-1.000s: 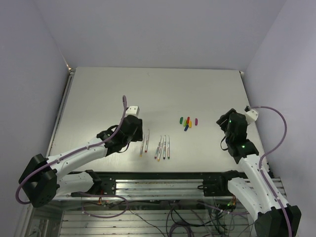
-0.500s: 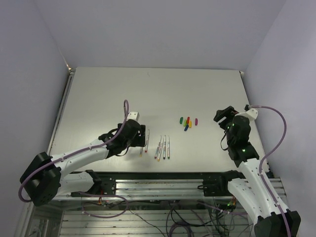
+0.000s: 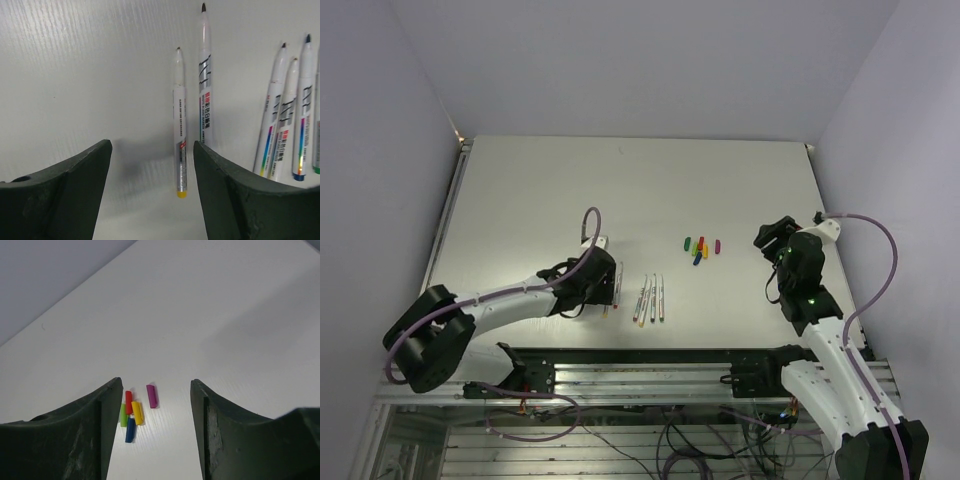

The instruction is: Insert the pens into the pen caps

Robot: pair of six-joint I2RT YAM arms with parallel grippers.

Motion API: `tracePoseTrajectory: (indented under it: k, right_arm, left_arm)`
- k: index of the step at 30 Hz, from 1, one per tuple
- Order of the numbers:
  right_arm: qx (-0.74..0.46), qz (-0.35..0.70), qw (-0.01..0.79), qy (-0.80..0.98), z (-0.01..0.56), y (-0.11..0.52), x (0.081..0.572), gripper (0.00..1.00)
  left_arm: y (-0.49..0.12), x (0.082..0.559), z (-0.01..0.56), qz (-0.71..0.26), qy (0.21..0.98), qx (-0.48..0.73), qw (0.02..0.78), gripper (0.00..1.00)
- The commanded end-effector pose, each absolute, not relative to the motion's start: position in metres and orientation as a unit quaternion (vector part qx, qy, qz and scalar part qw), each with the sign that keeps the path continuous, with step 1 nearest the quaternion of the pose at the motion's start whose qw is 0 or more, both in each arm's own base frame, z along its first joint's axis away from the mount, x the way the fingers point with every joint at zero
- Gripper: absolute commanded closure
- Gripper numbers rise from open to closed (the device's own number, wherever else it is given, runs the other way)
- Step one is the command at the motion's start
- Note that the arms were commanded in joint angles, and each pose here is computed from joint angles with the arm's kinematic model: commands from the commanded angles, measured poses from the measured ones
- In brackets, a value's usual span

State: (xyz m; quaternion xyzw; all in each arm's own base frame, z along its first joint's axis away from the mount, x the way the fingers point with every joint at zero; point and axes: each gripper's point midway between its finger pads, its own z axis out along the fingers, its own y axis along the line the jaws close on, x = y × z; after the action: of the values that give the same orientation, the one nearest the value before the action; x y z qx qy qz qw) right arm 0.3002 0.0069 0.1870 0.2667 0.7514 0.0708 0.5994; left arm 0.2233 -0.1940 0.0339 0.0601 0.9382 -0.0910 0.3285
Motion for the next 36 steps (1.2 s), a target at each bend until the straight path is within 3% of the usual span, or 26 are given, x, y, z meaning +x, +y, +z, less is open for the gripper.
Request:
tracePoseTrajectory:
  k: [1,20,36]
  right_arm:
    - [0.275,0.081,0.610,0.739,0.199,0.006,0.299,0.44]
    - [0.273,0.097,0.600,0.746,0.194,0.012,0.297,0.46]
    - [0.273,0.103,0.600,0.744,0.198,0.014,0.298,0.46]
  left_arm:
    - [-0.209,0.238,0.045,-0.093,0.929,0.068,0.352,0.24]
    - [-0.207,0.245,0.033,-0.037,0.932,0.069,0.354,0.32]
    - [-0.193,0.224,0.016,0.040,0.952,0.092,0.290,0.40]
